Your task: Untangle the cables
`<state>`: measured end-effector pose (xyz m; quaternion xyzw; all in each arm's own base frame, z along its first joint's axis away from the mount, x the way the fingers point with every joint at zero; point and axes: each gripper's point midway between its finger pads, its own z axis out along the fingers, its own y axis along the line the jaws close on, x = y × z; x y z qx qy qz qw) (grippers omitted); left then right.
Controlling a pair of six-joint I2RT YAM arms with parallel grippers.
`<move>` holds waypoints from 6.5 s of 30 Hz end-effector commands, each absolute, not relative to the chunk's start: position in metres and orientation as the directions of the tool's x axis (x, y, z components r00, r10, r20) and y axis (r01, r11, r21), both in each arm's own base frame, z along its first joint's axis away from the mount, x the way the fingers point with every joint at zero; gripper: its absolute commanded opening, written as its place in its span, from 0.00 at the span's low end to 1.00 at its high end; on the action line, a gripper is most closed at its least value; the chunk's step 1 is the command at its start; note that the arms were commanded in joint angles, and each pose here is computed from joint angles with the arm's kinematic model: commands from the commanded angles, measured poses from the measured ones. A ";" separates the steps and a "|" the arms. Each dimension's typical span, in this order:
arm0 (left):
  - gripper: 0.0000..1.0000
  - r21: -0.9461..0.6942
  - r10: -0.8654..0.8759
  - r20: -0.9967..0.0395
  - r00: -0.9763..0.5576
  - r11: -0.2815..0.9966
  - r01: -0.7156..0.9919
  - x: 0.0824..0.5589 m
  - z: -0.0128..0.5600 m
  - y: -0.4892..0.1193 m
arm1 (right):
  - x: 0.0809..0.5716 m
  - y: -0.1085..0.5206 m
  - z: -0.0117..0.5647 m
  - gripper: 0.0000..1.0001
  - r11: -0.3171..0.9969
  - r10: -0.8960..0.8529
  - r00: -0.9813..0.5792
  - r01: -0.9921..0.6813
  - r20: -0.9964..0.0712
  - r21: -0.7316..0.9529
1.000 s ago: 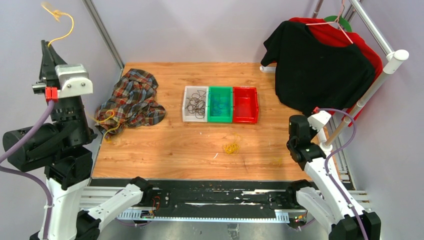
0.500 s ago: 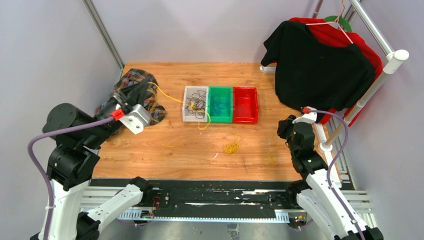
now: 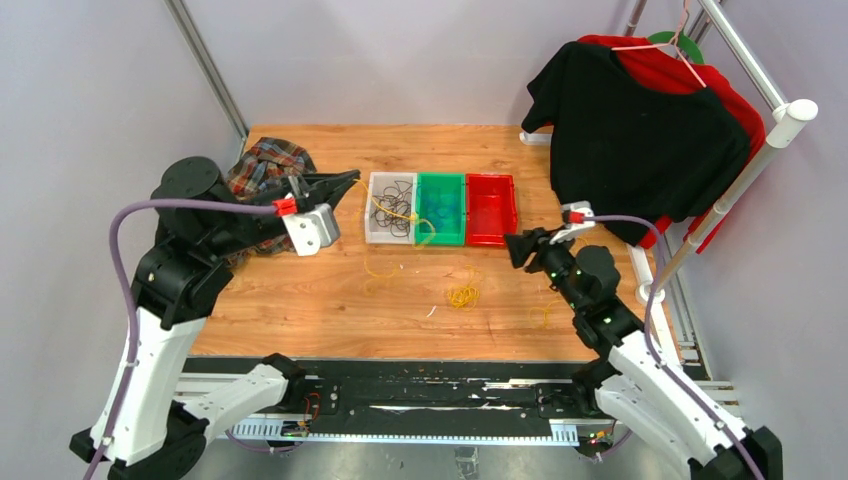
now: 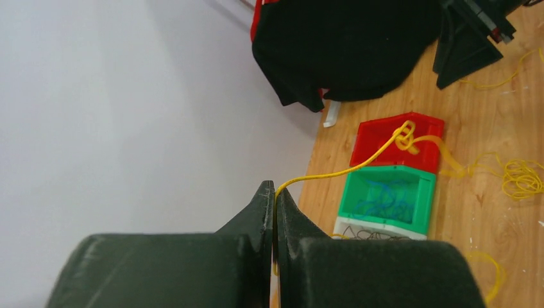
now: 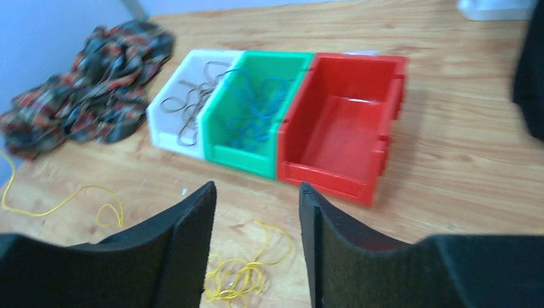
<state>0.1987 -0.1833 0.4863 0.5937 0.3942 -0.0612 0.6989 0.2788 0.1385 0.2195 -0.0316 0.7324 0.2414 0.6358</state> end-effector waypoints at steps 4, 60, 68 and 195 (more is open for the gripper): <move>0.00 0.802 0.295 -0.597 0.746 0.237 0.549 0.205 0.515 -0.208 | 0.288 0.184 0.262 0.60 0.825 0.239 -0.082 -0.508 -0.968 0.247; 0.00 0.797 0.063 -0.478 0.876 0.451 0.402 0.385 0.562 -0.432 | 0.326 0.077 0.226 0.53 0.986 0.151 0.031 0.060 -0.988 0.152; 0.00 0.794 0.124 -0.526 0.841 0.427 0.433 0.408 0.515 -0.444 | 0.325 0.072 0.222 0.53 0.987 0.140 0.024 0.081 -0.990 0.141; 0.98 0.284 0.667 -0.732 -0.139 0.484 0.828 0.285 0.213 -0.259 | 0.388 0.118 0.373 0.01 0.925 0.316 -0.243 -0.135 -0.917 0.355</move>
